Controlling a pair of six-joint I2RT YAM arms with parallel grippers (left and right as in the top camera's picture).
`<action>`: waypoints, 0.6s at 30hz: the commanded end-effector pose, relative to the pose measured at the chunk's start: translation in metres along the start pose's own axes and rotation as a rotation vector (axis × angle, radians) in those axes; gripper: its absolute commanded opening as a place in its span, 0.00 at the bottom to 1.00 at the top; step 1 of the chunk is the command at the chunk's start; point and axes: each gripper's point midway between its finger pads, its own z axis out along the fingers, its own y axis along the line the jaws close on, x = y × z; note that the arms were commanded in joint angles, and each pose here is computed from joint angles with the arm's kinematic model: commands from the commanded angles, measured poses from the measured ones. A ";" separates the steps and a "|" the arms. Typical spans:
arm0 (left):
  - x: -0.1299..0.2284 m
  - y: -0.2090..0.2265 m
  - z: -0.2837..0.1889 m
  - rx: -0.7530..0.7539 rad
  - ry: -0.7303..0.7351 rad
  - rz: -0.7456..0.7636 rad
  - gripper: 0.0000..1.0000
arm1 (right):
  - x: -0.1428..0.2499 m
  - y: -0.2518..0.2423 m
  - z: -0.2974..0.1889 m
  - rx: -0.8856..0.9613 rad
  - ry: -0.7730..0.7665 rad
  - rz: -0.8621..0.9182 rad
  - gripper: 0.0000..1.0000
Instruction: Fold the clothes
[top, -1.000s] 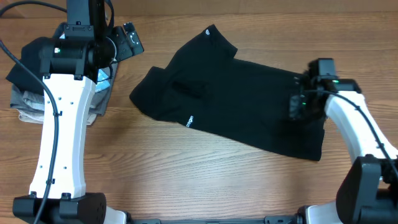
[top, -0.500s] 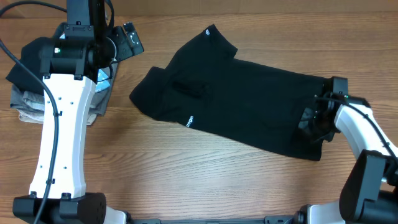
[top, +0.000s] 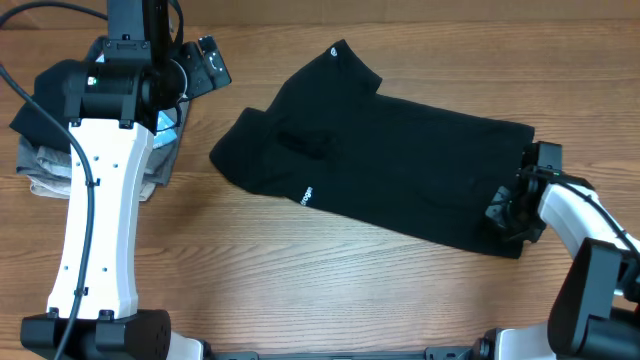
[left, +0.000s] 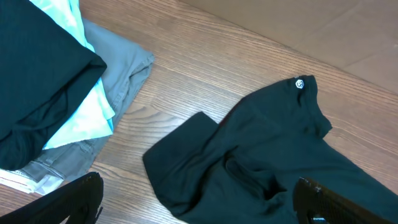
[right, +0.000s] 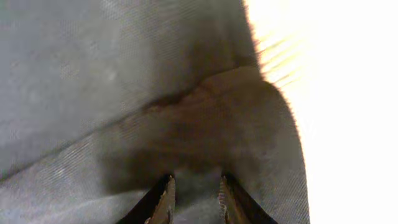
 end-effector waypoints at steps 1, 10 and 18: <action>-0.001 0.002 0.002 -0.017 -0.002 0.002 1.00 | -0.013 0.008 -0.008 -0.063 -0.016 0.016 0.38; -0.001 0.002 0.002 -0.017 -0.002 0.002 1.00 | -0.062 0.106 -0.100 -0.495 -0.114 -0.217 0.45; -0.001 0.002 0.002 -0.017 -0.002 0.002 1.00 | -0.023 0.220 -0.145 -0.699 -0.176 -0.538 0.36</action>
